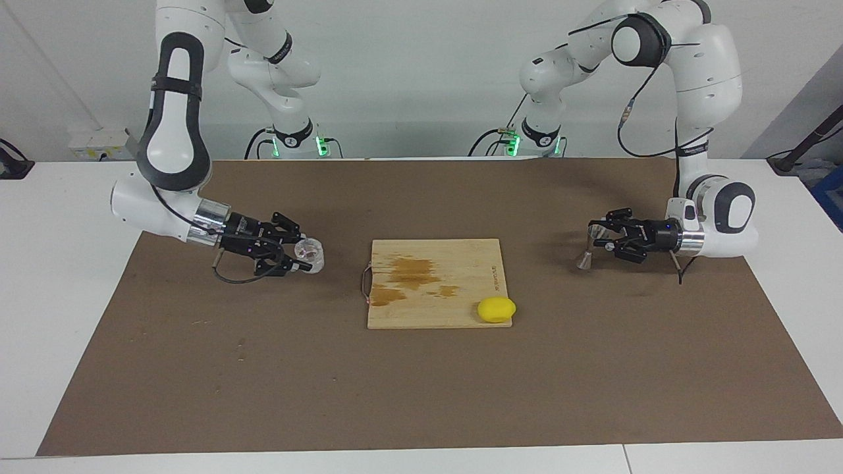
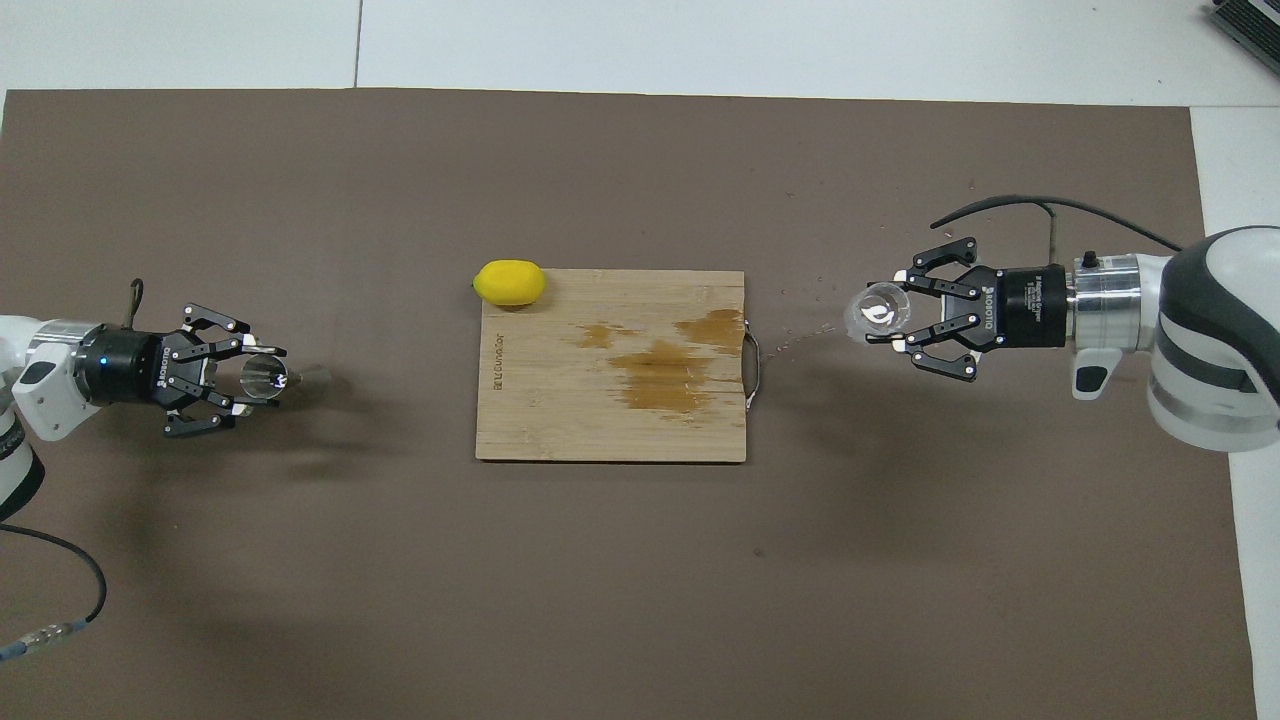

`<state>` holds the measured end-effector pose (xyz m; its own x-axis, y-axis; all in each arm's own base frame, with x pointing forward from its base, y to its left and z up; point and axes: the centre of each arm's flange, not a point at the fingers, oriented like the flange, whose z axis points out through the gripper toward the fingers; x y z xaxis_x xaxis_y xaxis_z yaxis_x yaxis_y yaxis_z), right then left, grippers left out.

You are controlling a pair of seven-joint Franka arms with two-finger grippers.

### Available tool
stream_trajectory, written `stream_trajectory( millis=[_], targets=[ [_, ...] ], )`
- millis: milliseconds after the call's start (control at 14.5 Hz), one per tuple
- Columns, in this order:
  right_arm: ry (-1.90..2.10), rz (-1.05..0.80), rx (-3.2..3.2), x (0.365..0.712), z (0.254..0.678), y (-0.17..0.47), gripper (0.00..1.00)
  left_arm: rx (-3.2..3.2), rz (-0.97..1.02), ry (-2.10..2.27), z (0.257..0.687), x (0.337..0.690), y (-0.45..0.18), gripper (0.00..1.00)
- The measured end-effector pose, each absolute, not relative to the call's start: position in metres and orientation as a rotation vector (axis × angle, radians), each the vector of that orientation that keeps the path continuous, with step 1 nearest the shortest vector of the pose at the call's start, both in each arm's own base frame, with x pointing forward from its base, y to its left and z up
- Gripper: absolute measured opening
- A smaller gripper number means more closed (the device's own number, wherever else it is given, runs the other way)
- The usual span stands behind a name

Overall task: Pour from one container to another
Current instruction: 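Carry the metal cup with the left gripper onto the wooden board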

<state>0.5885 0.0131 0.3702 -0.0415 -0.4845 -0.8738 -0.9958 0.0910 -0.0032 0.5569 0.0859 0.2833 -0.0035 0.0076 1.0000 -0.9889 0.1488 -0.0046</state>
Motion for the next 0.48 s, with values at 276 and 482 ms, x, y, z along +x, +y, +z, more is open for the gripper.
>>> stream_trajectory(
  millis=[276,482],
  targets=[
    [1.626,0.872,-1.469,0.589,0.376,0.014,0.51,1.1,1.1,-1.261,0.296,0.558,0.035,0.51],
    [1.633,0.87,-1.458,0.588,0.384,0.014,0.51,1.085,1.088,-1.228,0.29,0.55,-0.021,0.51]
  ],
)
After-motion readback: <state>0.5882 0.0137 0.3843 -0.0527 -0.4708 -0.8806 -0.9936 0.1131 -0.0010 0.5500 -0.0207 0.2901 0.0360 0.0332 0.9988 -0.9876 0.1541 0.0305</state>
